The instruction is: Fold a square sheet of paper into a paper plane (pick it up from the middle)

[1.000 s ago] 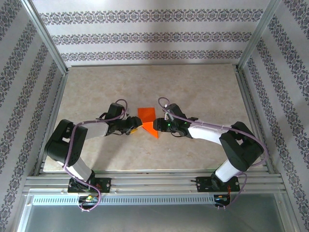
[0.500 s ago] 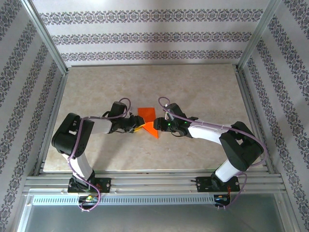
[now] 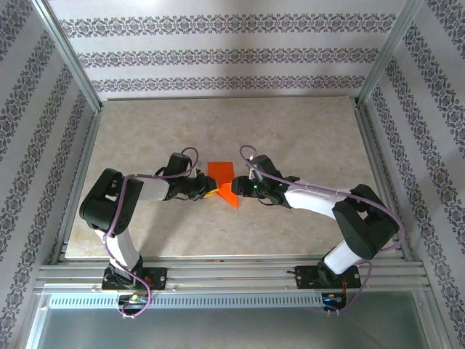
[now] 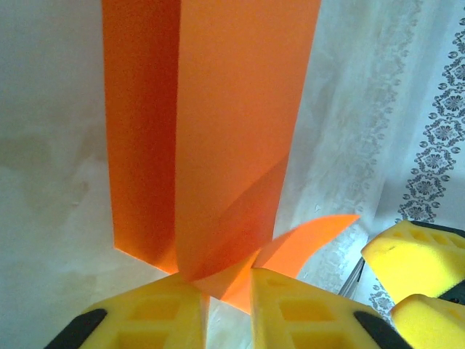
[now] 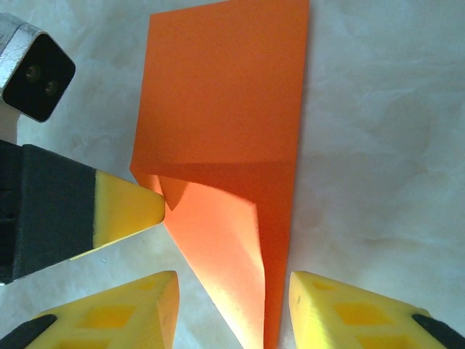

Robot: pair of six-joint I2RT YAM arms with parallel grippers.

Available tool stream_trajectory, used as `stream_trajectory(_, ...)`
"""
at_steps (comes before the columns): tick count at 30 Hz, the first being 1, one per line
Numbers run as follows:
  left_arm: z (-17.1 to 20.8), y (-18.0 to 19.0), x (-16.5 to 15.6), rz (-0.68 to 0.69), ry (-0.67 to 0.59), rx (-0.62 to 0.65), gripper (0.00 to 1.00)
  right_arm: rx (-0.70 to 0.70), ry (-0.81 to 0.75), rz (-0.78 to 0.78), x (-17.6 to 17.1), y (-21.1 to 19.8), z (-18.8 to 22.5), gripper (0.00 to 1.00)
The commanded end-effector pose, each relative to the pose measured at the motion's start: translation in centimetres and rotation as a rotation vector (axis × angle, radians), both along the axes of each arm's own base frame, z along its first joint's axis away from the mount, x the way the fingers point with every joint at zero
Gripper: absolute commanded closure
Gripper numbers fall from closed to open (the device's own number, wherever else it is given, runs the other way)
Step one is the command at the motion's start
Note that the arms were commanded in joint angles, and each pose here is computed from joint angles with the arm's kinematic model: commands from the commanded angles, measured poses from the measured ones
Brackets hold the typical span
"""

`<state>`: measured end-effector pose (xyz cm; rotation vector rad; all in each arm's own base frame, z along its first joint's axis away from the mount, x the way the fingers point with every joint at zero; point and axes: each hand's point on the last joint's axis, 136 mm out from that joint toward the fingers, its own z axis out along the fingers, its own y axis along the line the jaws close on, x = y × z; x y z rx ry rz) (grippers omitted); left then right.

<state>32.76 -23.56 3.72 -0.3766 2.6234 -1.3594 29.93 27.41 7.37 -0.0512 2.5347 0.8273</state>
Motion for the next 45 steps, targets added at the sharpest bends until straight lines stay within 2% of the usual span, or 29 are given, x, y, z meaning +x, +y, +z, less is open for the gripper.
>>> stream_trajectory(1, 0.6, -0.4, 1.2, -0.025, -0.072, -0.021, 0.80, 0.011, -0.041, -0.024, 0.5, -0.6, 1.0, 0.55)
stream_trajectory(11, 0.6, -0.9, 2.3, -0.014, -0.095, -0.052, 0.79, 0.006, -0.043, -0.029, 0.4, -1.0, 1.0, 0.56)
stream_trajectory(17, 0.3, -0.5, 2.2, 0.003, -0.084, -0.028, 0.88, -0.001, -0.043, -0.030, 0.4, -1.2, 1.0, 0.55)
stream_trajectory(20, 0.3, 0.2, 2.1, 0.034, -0.077, 0.012, 0.88, -0.023, -0.056, -0.028, 0.4, -1.5, 0.9, 0.54)
stream_trajectory(23, 0.4, 1.0, 2.0, 0.084, -0.061, 0.052, 0.92, -0.068, -0.104, -0.017, 0.5, -2.0, 1.1, 0.47)
stream_trajectory(27, 0.9, 1.8, 1.6, 0.166, -0.039, 0.077, 0.94, -0.181, -0.255, 0.028, 0.8, -2.4, 2.0, 0.35)
stream_trajectory(32, 1.6, 1.5, 1.1, 0.226, -0.025, 0.129, 0.94, -0.252, -0.425, 0.086, 1.1, -2.2, 3.0, 0.20)
stream_trajectory(37, 1.5, 1.4, 0.1, 0.279, 0.028, 0.237, 0.94, -0.255, -0.624, 0.260, 0.2, -0.3, 2.7, 0.23)
stream_trajectory(45, 1.5, 1.0, -0.8, 0.312, 0.081, 0.293, 0.93, -0.297, -0.665, 0.463, -2.2, 3.2, 0.0, 0.37)
